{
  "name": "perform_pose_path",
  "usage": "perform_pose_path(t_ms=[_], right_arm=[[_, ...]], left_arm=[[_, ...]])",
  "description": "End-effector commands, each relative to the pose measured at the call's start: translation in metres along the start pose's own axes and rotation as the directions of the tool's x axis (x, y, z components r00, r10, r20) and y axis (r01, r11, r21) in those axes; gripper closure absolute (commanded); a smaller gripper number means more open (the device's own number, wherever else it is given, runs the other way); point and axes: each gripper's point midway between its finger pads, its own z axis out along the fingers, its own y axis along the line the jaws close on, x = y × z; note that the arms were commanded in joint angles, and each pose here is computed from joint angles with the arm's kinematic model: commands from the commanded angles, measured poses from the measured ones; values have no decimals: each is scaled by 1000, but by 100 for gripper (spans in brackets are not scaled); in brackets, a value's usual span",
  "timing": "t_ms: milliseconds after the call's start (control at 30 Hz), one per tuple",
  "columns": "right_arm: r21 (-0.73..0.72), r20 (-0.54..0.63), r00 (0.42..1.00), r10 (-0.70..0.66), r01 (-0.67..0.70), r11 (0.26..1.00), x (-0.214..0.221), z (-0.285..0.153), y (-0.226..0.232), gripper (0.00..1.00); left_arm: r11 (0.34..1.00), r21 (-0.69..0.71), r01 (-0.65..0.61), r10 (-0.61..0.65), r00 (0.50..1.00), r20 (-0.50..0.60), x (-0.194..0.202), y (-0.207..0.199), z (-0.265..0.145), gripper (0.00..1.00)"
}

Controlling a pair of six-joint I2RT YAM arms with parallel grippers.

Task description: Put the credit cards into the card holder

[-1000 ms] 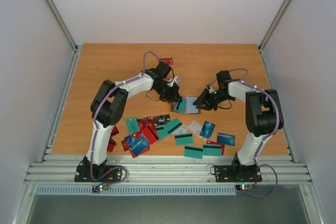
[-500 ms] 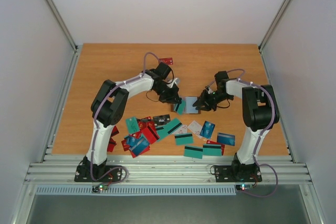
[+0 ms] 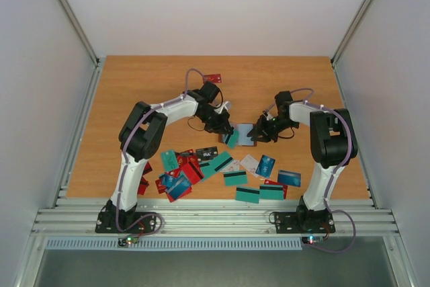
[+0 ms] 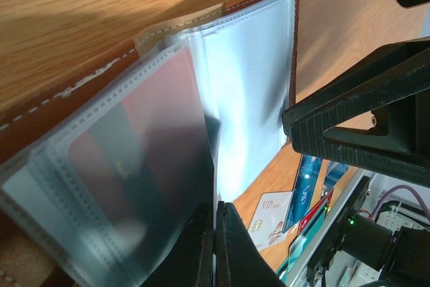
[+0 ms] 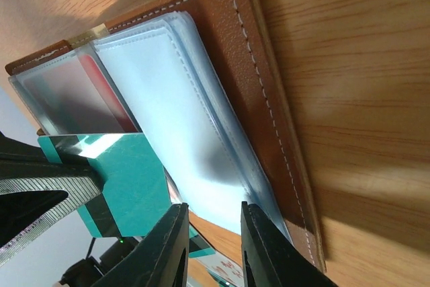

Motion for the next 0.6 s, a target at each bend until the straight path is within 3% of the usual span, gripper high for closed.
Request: perform_pose_path(t_ms=[0, 567], right_arm=[[17, -5, 999, -32, 32, 999, -4, 1, -5, 77], [17, -19, 1000, -15, 16, 1000, 0, 6, -10, 78]], left_arm=[[999, 20, -29, 29, 1000, 4, -7, -3, 6, 100], [999, -42, -18, 20, 998, 54, -18, 11, -11, 100]])
